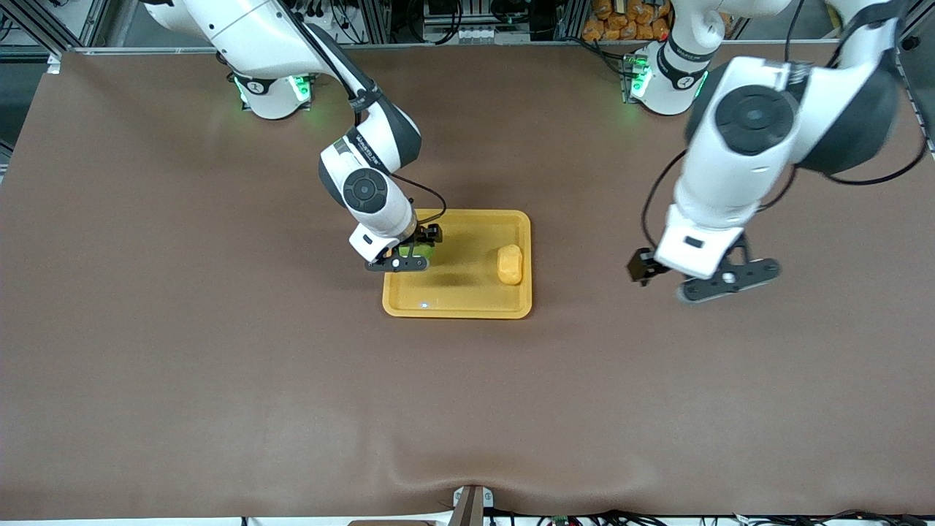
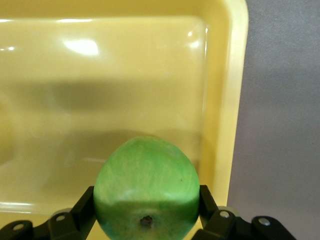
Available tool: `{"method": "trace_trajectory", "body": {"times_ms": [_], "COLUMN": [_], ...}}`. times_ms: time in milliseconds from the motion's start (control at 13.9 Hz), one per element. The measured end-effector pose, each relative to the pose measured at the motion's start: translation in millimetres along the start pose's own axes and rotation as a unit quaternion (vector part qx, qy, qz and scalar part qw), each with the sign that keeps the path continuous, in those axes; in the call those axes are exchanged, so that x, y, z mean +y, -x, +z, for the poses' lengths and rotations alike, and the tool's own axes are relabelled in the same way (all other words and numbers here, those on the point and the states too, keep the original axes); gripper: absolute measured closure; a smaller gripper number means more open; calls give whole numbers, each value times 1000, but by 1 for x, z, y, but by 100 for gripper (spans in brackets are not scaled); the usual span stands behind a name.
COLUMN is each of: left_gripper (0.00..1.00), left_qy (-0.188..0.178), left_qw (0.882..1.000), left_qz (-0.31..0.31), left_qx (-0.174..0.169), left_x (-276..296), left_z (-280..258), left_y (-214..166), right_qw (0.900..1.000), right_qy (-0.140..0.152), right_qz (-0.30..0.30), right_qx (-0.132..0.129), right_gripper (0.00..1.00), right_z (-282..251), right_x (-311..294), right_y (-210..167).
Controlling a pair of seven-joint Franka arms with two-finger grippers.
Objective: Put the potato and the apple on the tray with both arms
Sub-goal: 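Lower the apple onto the tray while the left gripper withdraws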
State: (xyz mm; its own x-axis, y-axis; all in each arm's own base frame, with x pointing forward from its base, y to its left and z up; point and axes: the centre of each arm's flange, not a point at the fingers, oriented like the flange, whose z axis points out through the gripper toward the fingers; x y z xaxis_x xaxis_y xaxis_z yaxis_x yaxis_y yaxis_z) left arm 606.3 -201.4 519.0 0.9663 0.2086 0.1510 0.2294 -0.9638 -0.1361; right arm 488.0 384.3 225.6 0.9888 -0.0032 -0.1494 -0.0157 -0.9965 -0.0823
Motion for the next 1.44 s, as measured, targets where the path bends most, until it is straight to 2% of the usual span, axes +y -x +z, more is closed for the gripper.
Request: {"method": "trace_trajectory", "body": {"times_ms": [215,574,646,789,933,1220,1435], "left_gripper": [0,0,0,0,0,0,0], "left_qy": [-14,-23,-20,-1,13,24,36], "left_qw": [1000,995,994,992,991,988,987], "left_qz": [20,96,107,118,125,137,137], "left_qx": [-13,-24,-28,-35,-41,-66,-80], "left_x": [-52,-126,-137,-158,-181,-198,-199], "left_z": [-31,-87,-93,-100,-107,-118,-120], "left_y": [-3,8,10,11,13,28,40], "right_qw": [1000,1000,1000,1000,1000,1000,998], "right_qy": [-1,11,16,19,18,13,4], "right_qz": [4,-7,-12,-16,-15,5,52], "right_qx": [0,1,4,7,10,24,43], "right_gripper": [16,14,11,0,0,0,0], "right_z": [3,11,12,10,4,-48,-102], "right_x": [-1,0,0,0,-1,12,69], "right_y": [-6,-7,-7,-8,-12,-28,-58]}}
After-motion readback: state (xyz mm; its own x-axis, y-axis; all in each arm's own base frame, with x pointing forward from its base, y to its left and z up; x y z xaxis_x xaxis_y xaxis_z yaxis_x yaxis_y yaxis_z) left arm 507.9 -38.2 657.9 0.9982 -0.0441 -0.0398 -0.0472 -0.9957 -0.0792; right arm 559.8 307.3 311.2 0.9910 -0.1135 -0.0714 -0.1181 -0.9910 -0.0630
